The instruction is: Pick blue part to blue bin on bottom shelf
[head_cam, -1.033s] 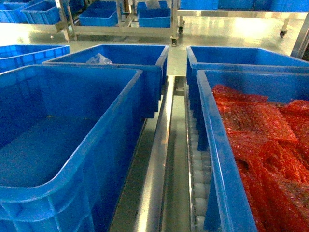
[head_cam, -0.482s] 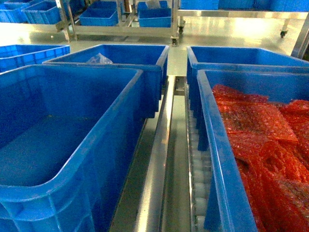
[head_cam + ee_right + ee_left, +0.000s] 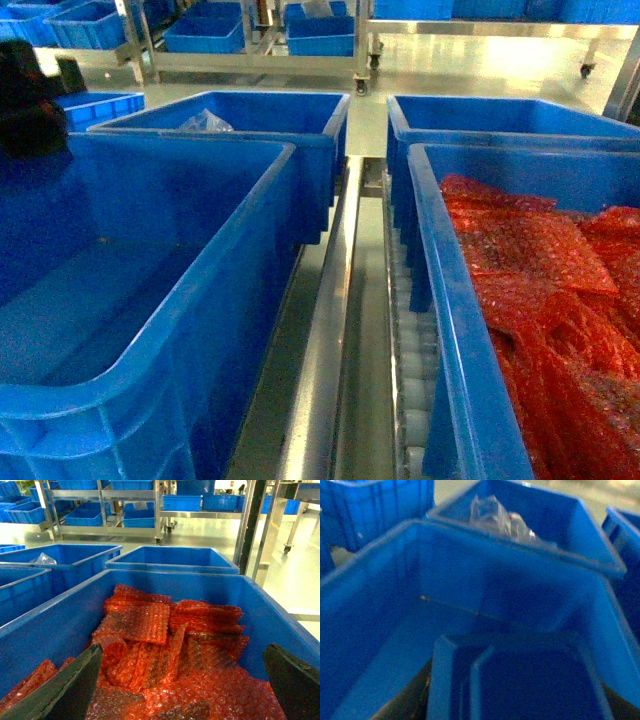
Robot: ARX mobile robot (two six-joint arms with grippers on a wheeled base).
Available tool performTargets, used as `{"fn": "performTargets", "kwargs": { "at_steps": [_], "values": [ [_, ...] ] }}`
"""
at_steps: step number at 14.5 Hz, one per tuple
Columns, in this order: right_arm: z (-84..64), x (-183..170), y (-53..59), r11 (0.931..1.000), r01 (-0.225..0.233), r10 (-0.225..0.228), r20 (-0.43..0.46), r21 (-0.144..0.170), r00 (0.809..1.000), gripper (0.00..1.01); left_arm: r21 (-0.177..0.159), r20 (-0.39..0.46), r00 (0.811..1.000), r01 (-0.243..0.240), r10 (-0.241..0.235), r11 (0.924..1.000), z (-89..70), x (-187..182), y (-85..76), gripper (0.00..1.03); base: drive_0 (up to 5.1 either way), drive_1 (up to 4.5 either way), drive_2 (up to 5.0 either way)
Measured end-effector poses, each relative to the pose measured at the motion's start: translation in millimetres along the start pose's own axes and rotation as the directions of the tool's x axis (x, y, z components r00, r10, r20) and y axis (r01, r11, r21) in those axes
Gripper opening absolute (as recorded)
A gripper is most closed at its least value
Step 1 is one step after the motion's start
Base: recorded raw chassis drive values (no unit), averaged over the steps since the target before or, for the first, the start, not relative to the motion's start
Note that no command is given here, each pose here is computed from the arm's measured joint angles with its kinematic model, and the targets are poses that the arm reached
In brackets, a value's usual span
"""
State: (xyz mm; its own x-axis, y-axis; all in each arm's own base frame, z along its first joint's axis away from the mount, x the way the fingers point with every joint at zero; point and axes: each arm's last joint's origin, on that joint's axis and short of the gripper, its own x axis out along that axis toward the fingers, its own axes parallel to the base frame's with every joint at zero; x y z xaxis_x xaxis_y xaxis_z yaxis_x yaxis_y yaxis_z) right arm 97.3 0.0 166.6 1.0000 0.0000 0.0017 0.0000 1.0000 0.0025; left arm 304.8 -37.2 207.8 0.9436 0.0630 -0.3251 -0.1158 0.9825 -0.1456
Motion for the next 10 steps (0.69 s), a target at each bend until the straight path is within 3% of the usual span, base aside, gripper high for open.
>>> {"fn": "performTargets", "kwargs": {
  "at_steps": [1, 4, 7, 8, 9, 10],
  "values": [
    [0.0, 0, 0.0, 1.0000, 0.000, 0.000, 0.000, 0.000, 1.000, 0.98, 0.011, -0.020, 1.000, 0.012, -0.011, 0.9999, -4.4, 1, -2.4, 0.69, 0.0, 0.00, 0.0],
    [0.0, 0, 0.0, 1.0000, 0.000, 0.000, 0.000, 0.000, 1.000, 0.98, 0.011, 0.020, 1.000, 0.019, -0.019, 0.9998, 3.9, -3, -2.7, 0.99, 0.0, 0.00, 0.0],
    [0.0, 0, 0.0, 1.0000, 0.000, 0.000, 0.000, 0.000, 1.000, 0.98, 0.012, 0.016, 1.000, 0.014, -0.014, 0.9998, 3.4, -3, -2.1, 0.98, 0.0, 0.00, 0.0],
    [0.0, 0, 0.0, 1.0000, 0.000, 0.000, 0.000, 0.000, 1.000, 0.98, 0.022, 0.076, 0.996, 0.038, -0.040, 0.9990, 3.5, -2, -2.2, 0.95, 0.0, 0.00, 0.0],
    [0.0, 0, 0.0, 1.0000, 0.001, -0.001, 0.000, 0.000, 1.000, 0.98, 0.075, 0.208, 0.973, 0.086, -0.099, 0.9935, -2.1, -8, 3.0, 0.83, 0.0, 0.00, 0.0],
    [0.0, 0, 0.0, 1.0000, 0.000, 0.000, 0.000, 0.000, 1.000, 0.98, 0.115, 0.252, 0.962, 0.080, -0.107, 0.9901, -14.5, -21, 11.5, 0.72, 0.0, 0.00, 0.0]
  ]
}}
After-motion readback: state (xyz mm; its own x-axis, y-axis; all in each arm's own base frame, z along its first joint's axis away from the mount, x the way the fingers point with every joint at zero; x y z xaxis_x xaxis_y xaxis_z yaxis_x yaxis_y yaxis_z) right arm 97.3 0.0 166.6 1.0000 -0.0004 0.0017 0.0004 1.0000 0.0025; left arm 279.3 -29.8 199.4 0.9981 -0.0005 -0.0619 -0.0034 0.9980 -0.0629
